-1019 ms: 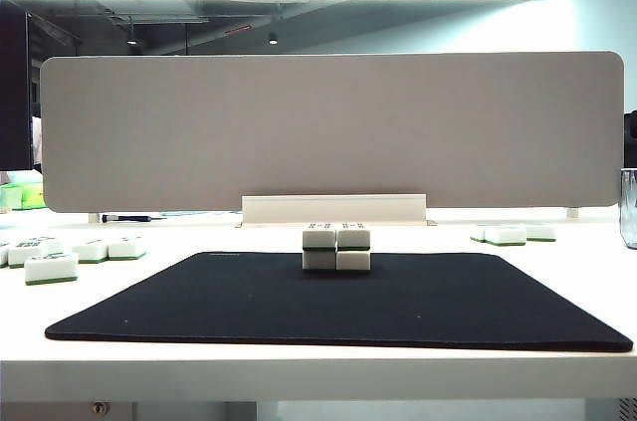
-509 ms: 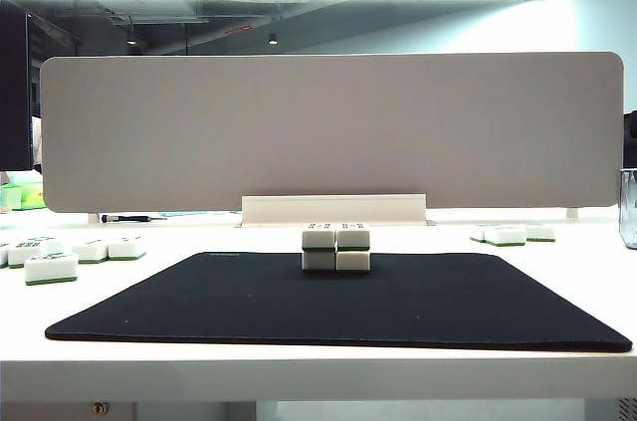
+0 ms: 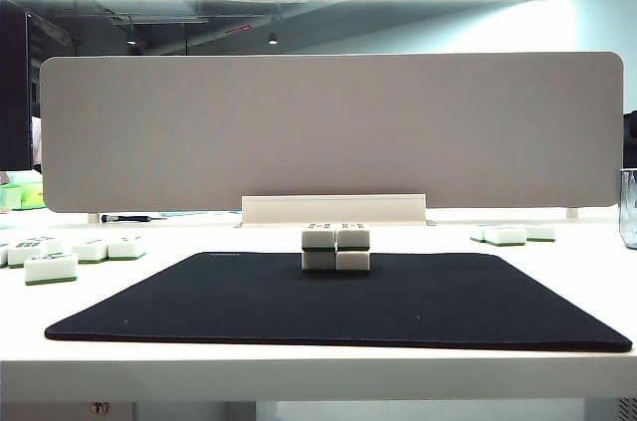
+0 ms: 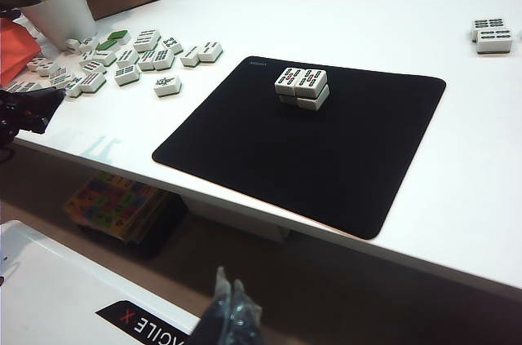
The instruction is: Arrange four mahjong tiles into a neat stack, creating two layers of paired tiles.
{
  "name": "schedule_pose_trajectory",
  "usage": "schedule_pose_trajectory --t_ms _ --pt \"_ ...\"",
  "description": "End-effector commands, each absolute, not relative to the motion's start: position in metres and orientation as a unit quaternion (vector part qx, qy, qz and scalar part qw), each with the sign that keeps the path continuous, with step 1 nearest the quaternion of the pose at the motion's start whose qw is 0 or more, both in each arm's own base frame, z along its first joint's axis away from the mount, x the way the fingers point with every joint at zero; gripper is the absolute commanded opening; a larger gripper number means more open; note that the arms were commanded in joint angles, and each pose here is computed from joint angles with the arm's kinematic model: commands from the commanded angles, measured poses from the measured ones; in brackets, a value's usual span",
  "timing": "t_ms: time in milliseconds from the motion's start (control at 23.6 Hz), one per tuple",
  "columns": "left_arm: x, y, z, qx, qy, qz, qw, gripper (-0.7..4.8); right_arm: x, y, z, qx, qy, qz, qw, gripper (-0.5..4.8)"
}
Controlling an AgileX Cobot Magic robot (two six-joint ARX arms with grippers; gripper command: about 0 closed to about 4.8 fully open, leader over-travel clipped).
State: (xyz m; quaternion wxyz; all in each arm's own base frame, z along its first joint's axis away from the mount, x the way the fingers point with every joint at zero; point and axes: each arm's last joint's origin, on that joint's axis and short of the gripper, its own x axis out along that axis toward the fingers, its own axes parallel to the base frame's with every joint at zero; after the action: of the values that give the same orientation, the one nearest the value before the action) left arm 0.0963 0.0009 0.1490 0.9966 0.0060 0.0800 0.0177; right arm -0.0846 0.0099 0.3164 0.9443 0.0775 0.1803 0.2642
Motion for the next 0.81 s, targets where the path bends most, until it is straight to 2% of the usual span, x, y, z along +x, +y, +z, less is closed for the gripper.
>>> schedule_pose_trajectory --t_ms 42,637,807 --pt "0.0957 0.0000 0.1468 0.007 0.094 0.006 0.996 1.11 -0.0876 0.0097 0.3165 0.074 0.168 0.265 0.947 -0.01" --pt "0.0958 0.0001 0.1475 0.001 0.091 0.008 0.996 1.11 -0.0876 0.0097 0.3165 0.074 0.168 0.265 0.947 -0.01" --pt "0.0958 0.0001 0.1475 0.001 0.091 0.008 0.996 1.11 -0.0837 0.0090 0.3197 -0.004 0.128 0.259 0.957 -0.01"
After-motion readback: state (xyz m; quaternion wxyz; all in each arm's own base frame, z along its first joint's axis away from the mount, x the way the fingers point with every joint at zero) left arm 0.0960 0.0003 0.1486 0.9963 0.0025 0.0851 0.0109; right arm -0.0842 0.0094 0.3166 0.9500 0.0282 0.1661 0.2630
